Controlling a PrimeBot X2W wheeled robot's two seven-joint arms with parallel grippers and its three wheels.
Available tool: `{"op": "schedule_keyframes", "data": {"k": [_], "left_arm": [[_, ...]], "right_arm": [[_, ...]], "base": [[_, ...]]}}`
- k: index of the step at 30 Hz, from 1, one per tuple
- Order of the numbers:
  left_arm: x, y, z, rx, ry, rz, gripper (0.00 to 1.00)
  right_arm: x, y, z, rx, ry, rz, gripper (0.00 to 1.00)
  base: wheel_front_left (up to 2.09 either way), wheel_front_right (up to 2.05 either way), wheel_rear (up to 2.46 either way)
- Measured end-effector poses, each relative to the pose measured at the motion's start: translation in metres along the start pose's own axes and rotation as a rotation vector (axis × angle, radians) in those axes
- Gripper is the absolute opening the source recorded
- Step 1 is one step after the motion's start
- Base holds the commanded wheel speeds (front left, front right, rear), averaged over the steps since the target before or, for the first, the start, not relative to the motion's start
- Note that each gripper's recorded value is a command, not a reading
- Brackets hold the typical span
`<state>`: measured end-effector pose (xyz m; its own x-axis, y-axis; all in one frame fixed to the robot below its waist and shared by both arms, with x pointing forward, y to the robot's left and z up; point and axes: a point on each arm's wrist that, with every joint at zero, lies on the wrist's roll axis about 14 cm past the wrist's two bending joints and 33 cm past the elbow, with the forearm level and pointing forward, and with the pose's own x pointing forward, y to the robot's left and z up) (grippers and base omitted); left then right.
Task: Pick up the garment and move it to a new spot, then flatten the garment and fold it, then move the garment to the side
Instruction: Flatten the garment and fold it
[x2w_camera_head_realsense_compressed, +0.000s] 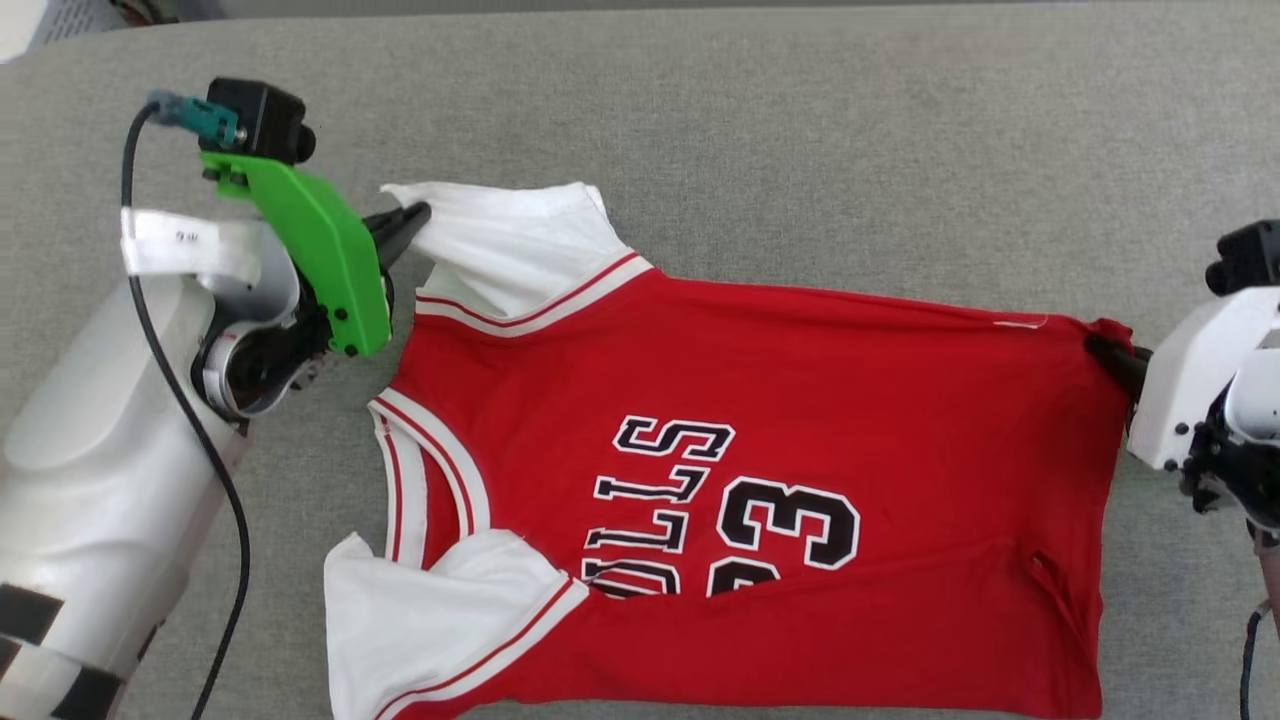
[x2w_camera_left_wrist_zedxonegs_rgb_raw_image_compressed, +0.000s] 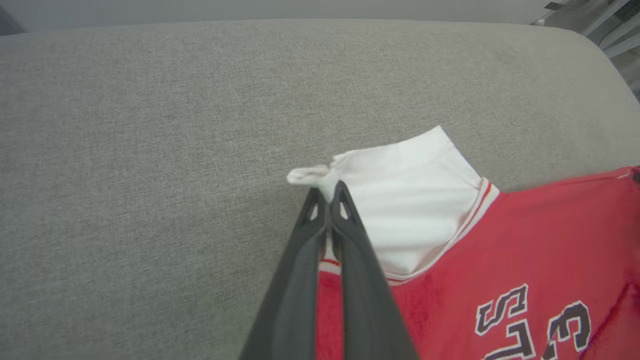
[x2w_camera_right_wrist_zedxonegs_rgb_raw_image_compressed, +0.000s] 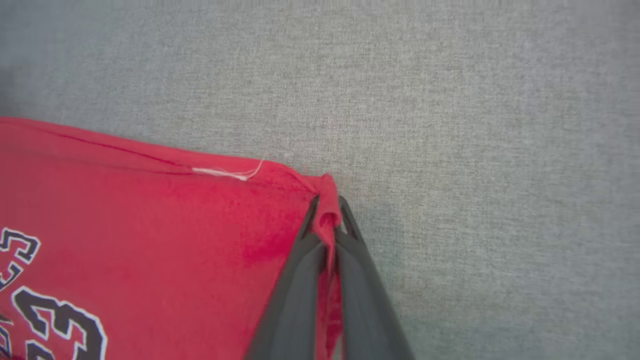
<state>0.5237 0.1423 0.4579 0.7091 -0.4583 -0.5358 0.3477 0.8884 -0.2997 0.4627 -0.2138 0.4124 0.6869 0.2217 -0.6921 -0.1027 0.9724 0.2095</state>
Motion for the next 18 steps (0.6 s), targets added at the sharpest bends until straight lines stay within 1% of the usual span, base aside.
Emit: {"op": "schedule_keyframes", "data": {"k": [5,9,18], "left_arm": [[-0.03,-0.006,-0.014,-0.039,-0.076,0.007,0.0],[-0.057,-0.009,-0.039,-0.091,-0.11,0.028,0.0],[-0.109,-0.021,-0.101,-0.217,-0.115,0.094,0.0]], "right_arm": [[-0.02,0.006,-0.013,0.03,-0.052,0.009,0.0],[-0.032,0.014,-0.033,0.065,-0.059,0.023,0.0],[-0.052,0.023,-0.064,0.124,-0.067,0.031,0.0]], "base": [[0.0,0.0,0.0],[0.0,0.0,0.0],[0.0,0.0,0.0]]}}
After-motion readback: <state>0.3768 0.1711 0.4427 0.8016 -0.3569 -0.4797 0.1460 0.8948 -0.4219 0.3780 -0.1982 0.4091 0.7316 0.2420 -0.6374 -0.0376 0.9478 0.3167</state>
